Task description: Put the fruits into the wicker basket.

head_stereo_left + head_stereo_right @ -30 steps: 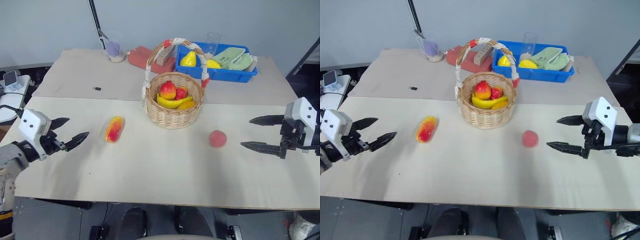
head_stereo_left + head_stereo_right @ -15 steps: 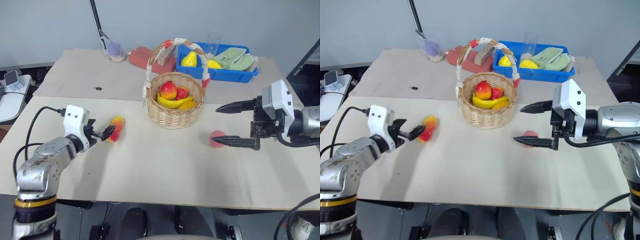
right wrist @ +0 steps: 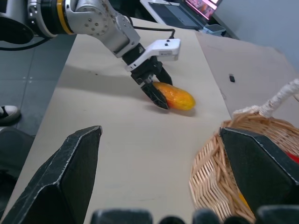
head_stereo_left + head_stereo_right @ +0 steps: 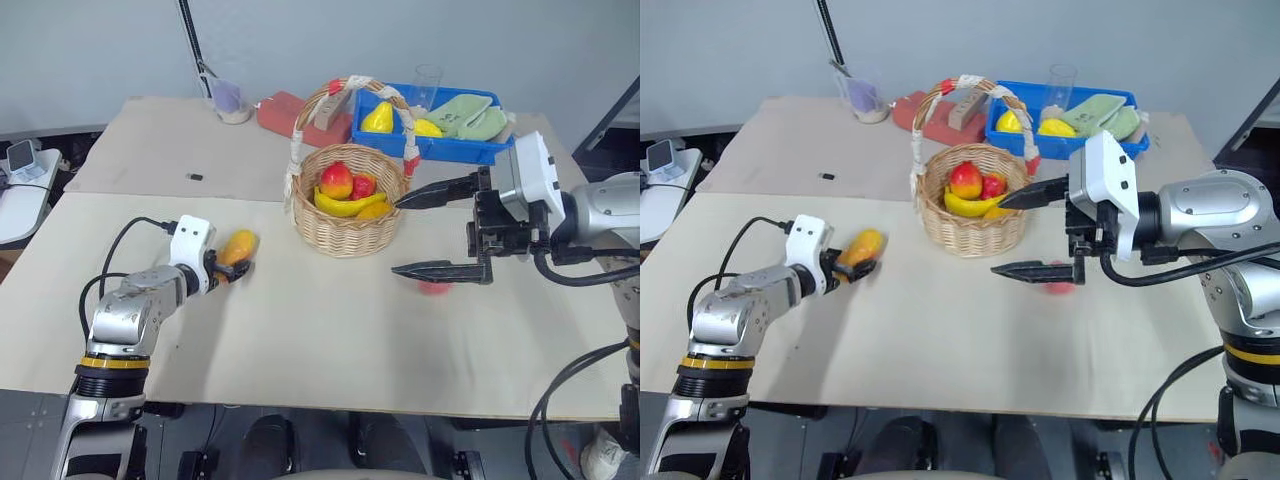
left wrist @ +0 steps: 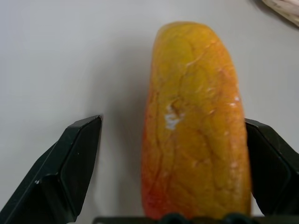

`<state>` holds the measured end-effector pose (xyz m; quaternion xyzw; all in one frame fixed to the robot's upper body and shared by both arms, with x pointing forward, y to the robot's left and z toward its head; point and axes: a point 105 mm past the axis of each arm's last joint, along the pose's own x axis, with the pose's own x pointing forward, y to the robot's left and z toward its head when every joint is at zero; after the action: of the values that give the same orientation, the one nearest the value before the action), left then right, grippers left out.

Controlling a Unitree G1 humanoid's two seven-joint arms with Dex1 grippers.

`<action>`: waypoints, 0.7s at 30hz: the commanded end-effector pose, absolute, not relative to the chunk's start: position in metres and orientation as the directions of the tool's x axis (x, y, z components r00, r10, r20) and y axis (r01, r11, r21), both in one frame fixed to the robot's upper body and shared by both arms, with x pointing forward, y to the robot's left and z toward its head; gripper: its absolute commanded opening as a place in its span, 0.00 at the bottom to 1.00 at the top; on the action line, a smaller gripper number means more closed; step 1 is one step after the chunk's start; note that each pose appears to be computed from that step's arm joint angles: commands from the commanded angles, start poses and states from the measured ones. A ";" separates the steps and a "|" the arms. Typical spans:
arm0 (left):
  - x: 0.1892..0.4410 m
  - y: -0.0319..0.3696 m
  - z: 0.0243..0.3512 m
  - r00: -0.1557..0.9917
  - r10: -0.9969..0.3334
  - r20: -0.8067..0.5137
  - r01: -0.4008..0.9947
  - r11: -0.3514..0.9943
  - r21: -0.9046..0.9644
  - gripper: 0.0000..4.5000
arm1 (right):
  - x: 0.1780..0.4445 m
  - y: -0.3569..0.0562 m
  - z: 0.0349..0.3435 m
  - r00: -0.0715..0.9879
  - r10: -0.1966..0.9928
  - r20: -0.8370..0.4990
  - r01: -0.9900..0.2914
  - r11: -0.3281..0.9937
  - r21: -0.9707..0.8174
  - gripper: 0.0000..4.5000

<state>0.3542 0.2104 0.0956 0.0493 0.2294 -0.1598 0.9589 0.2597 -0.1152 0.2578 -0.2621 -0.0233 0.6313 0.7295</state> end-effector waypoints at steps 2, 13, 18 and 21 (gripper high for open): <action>0.360 0.210 0.105 0.863 -0.280 -0.420 0.325 0.945 0.039 0.83 | 0.255 -0.115 0.268 0.207 0.937 -0.282 -0.883 0.055 -0.467 1.00; 0.345 0.173 0.165 0.813 -0.549 -0.195 0.578 0.800 0.159 0.36 | 0.254 -0.128 0.270 0.281 0.918 -0.279 -0.873 0.124 -0.472 1.00; 0.330 0.103 0.200 0.616 -0.772 -0.158 0.773 0.553 0.312 0.36 | 0.250 -0.145 0.272 0.367 0.889 -0.274 -0.859 0.211 -0.466 1.00; 0.343 0.078 0.211 0.598 -0.787 -0.151 0.764 0.503 0.405 0.36 | 0.248 -0.148 0.272 0.402 0.877 -0.263 -0.849 0.249 -0.465 1.00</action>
<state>0.3407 0.0830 0.2088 0.1974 -0.0146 -0.4481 0.8718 0.2524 -0.1458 0.2603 -0.2660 -0.0061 0.5602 0.7845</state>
